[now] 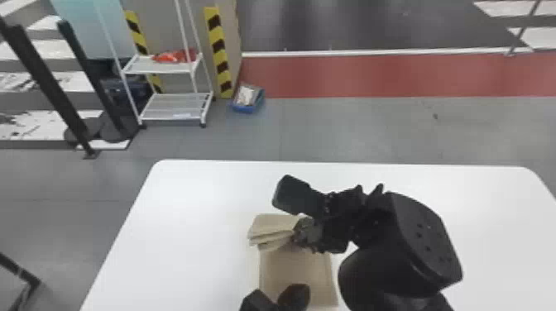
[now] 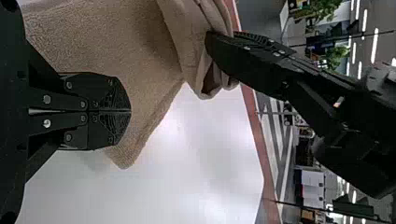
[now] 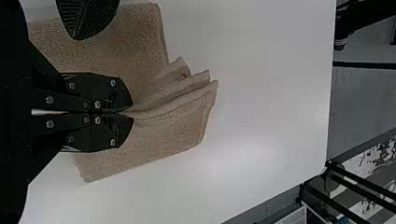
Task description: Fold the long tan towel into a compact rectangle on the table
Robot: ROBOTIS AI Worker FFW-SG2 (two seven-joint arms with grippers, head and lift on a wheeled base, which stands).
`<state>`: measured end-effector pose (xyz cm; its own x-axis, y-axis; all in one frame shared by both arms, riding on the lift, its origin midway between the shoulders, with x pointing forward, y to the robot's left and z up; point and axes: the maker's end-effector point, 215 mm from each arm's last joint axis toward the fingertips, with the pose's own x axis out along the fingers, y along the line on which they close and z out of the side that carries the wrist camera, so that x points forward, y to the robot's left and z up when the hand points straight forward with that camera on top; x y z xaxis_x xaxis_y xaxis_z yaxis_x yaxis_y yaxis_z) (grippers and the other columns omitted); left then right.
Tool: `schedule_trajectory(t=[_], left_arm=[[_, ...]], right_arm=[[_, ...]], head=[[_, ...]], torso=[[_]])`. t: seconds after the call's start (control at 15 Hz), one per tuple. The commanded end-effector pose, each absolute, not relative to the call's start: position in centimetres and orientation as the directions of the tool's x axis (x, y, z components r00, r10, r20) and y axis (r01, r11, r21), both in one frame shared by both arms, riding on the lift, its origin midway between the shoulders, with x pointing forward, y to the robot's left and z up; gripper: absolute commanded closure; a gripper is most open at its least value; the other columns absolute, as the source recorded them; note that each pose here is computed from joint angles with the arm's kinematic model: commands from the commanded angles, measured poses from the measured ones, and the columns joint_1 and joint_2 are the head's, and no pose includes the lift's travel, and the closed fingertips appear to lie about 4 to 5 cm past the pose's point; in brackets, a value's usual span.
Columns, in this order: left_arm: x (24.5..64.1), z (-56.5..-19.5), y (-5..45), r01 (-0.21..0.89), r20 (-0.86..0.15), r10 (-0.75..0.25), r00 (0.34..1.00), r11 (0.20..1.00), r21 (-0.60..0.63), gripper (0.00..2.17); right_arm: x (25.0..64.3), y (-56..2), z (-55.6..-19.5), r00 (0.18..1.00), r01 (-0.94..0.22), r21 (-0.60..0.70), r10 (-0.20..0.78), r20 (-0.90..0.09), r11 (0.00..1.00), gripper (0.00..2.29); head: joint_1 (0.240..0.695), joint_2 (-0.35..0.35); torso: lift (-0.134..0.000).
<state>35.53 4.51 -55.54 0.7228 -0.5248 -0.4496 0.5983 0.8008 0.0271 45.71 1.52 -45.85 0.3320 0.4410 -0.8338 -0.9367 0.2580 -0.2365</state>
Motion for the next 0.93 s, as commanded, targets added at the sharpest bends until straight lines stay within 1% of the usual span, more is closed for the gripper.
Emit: schedule_trajectory(t=[0.0, 0.27, 0.6, 0.87], left_arm=[[35.1, -56.7, 4.8, 0.6, -0.486, -0.502, 0.715, 0.798, 0.059, 1.9], [34.5, -57.4, 4.8, 0.604, -0.5, -0.484, 0.718, 0.79, 0.105, 1.9], [33.9, -57.9, 3.7, 0.615, -0.51, -0.486, 0.71, 0.781, 0.112, 1.9], [34.2, -58.7, 3.2, 0.613, -0.52, -0.477, 0.709, 0.781, 0.12, 1.9]], right_arm=[[45.7, 0.8, -46.2, 0.341, -0.931, -0.24, 0.419, -0.841, 0.275, 1.36], [45.4, 0.0, -45.4, 0.362, -0.921, -0.25, 0.418, -0.833, 0.3, 1.36], [44.5, 0.6, -43.5, 0.374, -0.919, -0.258, 0.45, -0.811, 0.298, 1.36], [43.1, 1.4, -43.0, 0.354, -0.928, -0.242, 0.475, -0.806, 0.282, 1.36]], head=[[0.695, 0.084], [0.695, 0.076], [0.695, 0.068], [0.695, 0.065]], torso=[[0.0], [0.0], [0.0], [0.0]])
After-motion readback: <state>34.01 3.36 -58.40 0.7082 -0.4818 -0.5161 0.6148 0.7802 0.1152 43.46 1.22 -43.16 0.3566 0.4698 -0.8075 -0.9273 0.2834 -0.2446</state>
